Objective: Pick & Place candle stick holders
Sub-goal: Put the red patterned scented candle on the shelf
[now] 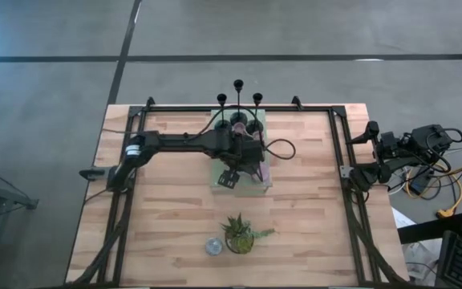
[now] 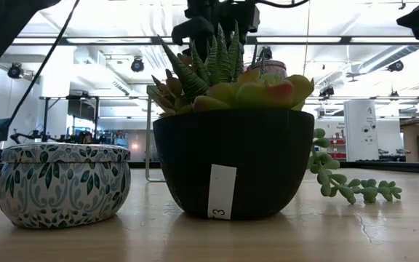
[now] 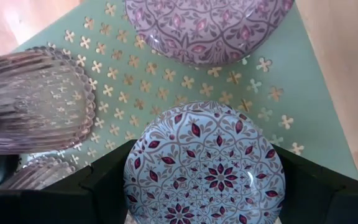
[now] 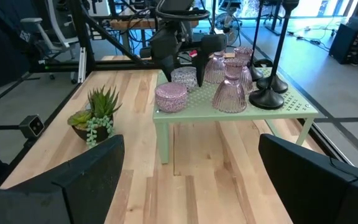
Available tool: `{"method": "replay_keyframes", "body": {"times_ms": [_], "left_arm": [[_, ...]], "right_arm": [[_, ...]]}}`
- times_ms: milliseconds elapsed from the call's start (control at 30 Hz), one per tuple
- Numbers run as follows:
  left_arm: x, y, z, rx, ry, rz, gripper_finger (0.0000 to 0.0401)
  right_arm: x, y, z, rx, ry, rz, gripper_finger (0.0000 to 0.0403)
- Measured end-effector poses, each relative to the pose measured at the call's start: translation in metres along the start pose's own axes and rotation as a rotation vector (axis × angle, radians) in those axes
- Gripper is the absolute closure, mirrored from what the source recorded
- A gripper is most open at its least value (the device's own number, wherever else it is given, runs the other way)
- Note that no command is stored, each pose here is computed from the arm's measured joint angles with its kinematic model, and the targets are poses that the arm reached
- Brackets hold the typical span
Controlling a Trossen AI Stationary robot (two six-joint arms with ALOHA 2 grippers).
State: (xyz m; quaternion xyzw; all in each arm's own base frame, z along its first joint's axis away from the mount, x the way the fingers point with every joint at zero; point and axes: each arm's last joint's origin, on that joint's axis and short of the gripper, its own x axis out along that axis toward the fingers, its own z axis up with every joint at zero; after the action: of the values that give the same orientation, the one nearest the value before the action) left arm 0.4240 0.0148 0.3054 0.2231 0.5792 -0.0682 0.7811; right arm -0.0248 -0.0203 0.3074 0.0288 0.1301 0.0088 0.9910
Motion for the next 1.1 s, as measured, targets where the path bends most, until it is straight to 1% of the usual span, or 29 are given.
{"method": "replay_keyframes", "body": {"times_ms": [267,433,500,867,1100], "left_arm": [[0.0002,0.0003,0.0004,0.025,-0.003,0.005,0.0099],[0.0002,0.0018,0.0008,0.024,0.006,0.046,0.0062],[0.0002,0.0020,0.0007,0.025,0.010,0.052,0.0056],[-0.0007,0.0025,0.0003,0.024,0.025,0.079,0.0057],[-0.0061,0.0036,0.0022,0.003,0.006,0.089,0.0056]], "right_arm": [[0.0000,0.0000,0.0000,0.000,0.000,0.000,0.0037],[0.0000,0.0000,0.0000,0.000,0.000,0.000,0.0037],[0.0000,0.0000,0.0000,0.000,0.000,0.000,0.0037],[0.0001,0.0000,0.0000,0.000,0.000,0.000,0.0037],[0.0000,0.0000,0.0000,0.000,0.000,0.000,0.0037]]}}
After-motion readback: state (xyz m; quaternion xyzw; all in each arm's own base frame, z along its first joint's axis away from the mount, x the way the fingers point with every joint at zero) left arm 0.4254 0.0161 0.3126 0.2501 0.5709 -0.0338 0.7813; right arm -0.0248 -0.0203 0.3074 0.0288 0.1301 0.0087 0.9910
